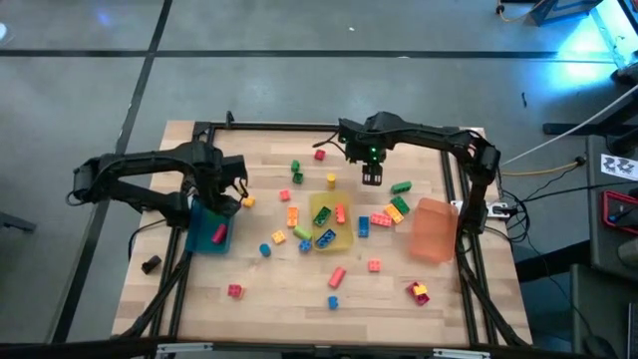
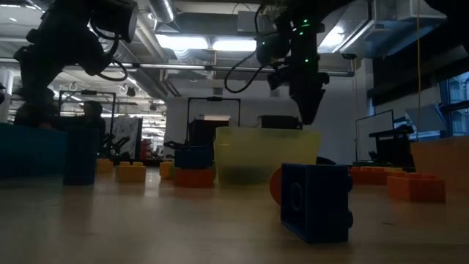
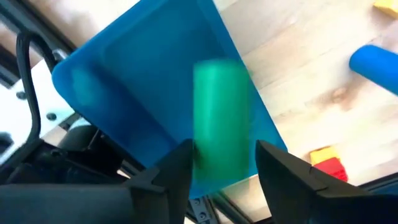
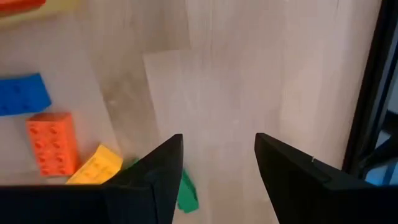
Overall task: Sort blocks by size
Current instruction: Put the green cylindrical block into the blue bin, then put the green 8 stud game piece into the yellow bin
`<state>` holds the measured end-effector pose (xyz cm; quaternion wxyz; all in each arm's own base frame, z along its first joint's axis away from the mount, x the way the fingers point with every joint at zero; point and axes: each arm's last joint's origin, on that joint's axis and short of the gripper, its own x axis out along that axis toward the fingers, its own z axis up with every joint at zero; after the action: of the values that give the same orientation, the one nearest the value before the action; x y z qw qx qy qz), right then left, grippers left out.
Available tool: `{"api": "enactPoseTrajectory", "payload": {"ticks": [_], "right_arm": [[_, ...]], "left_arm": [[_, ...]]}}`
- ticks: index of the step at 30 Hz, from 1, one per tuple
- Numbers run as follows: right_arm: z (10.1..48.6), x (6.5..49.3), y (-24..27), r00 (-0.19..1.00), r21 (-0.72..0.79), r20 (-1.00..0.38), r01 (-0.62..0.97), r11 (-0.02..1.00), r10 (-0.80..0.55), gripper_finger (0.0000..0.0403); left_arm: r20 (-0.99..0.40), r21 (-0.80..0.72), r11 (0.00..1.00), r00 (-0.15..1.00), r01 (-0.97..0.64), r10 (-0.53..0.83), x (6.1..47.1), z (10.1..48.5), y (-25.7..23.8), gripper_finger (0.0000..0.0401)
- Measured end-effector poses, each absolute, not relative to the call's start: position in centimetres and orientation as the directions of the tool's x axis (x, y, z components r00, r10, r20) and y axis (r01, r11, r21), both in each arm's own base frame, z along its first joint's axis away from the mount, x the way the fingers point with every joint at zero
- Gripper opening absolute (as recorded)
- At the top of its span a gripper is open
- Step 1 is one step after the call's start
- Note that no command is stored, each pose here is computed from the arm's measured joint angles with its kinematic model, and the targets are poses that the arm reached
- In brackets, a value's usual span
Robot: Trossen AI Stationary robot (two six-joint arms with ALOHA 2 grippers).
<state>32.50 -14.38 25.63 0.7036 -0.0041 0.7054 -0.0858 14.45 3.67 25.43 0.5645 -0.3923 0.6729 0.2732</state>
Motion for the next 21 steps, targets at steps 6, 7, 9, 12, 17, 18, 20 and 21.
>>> {"api": "enactPoseTrajectory", "payload": {"ticks": [6, 7, 9, 12, 17, 18, 20, 21], "right_arm": [[26.8, 29.9, -13.2, 0.035, -0.130, -0.990, 0.166, 0.978, -0.138, 0.0199], [26.9, 29.3, -13.0, 0.046, -0.133, -0.989, 0.178, 0.975, -0.143, 0.0199], [27.0, 28.3, -12.5, 0.079, -0.138, -0.984, 0.204, 0.969, -0.157, 0.0199], [26.6, 26.5, -11.7, 0.092, -0.135, -0.983, 0.220, 0.966, -0.158, 0.0199], [24.9, 23.7, -10.5, 0.059, -0.100, -0.991, 0.255, 0.962, -0.119, 0.0199], [24.5, 23.3, -10.3, 0.053, -0.100, -0.992, 0.256, 0.962, -0.117, 0.0199], [23.6, 22.7, -10.1, 0.046, -0.103, -0.992, 0.245, 0.964, -0.118, 0.0199], [23.2, 22.6, -10.0, 0.042, -0.121, -0.990, 0.228, 0.966, -0.134, 0.0199]], "left_arm": [[-0.974, -0.083, 0.570, -0.054, -0.817, -0.219, 14.5, 25.4, 3.7, 0.0188], [-0.974, -0.085, 0.572, -0.052, -0.816, -0.219, 14.5, 25.4, 3.7, 0.0191], [-0.975, -0.093, 0.583, -0.044, -0.807, -0.217, 14.6, 25.4, 3.8, 0.0194], [-0.978, -0.113, 0.596, -0.017, -0.795, -0.208, 14.8, 25.4, 3.8, 0.0194], [-0.980, -0.145, 0.611, 0.026, -0.778, -0.200, 15.2, 25.4, 3.9, 0.0187], [-0.980, -0.146, 0.617, 0.026, -0.773, -0.200, 15.2, 25.4, 3.9, 0.0186], [-0.980, -0.150, 0.629, 0.029, -0.762, -0.199, 15.3, 25.4, 3.9, 0.0184], [-0.980, -0.154, 0.638, 0.033, -0.755, -0.198, 15.3, 25.4, 4.0, 0.0183]]}}
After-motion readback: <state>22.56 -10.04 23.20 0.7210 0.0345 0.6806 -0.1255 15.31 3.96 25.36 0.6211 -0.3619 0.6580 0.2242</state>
